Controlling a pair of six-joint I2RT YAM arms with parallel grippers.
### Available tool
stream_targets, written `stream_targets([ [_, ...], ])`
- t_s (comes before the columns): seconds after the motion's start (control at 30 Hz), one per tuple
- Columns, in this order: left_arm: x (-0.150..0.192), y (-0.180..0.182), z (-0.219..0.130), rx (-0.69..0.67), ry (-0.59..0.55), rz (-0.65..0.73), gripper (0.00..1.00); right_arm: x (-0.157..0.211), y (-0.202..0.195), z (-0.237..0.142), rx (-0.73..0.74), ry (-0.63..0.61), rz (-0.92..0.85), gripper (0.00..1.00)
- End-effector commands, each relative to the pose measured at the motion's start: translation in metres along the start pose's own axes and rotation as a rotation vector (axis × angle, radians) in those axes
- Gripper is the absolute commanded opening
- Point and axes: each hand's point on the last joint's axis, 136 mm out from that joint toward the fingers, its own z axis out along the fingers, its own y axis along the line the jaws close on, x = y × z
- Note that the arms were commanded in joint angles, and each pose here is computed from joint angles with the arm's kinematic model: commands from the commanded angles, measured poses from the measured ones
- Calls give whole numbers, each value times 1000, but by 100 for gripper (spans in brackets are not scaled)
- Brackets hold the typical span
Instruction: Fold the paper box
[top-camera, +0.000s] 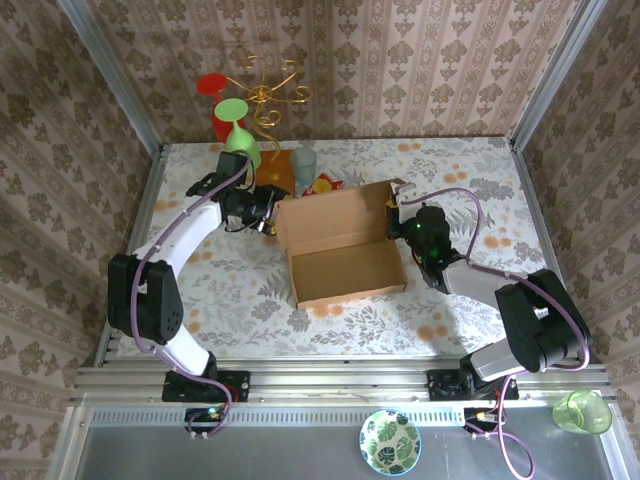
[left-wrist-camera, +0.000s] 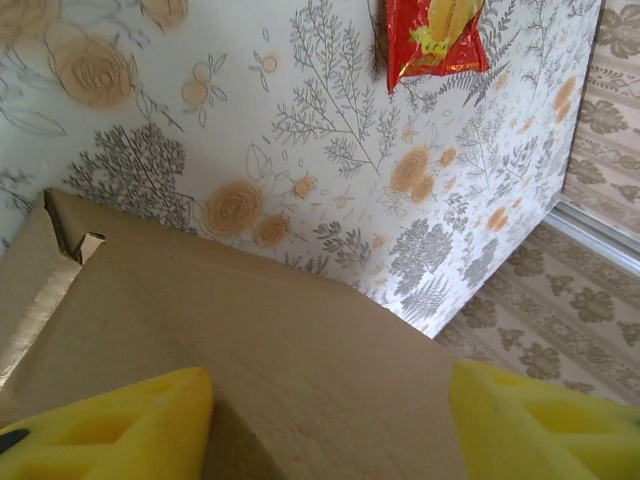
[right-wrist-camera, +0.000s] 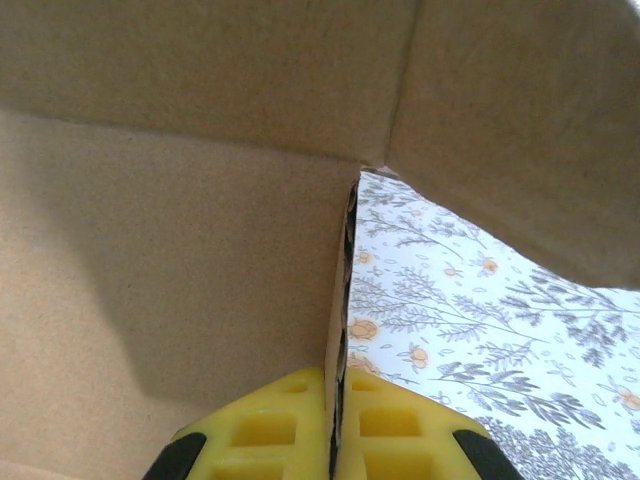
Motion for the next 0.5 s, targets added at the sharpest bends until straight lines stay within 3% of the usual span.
stream_targets([
  [0.0,14,-17,-2,77,28,-63,63,-3,-2,4,40,5,-8,0],
  [0.47,40,-16,16,119,68,-179,55,-4,3,-2,31,6,12,0],
])
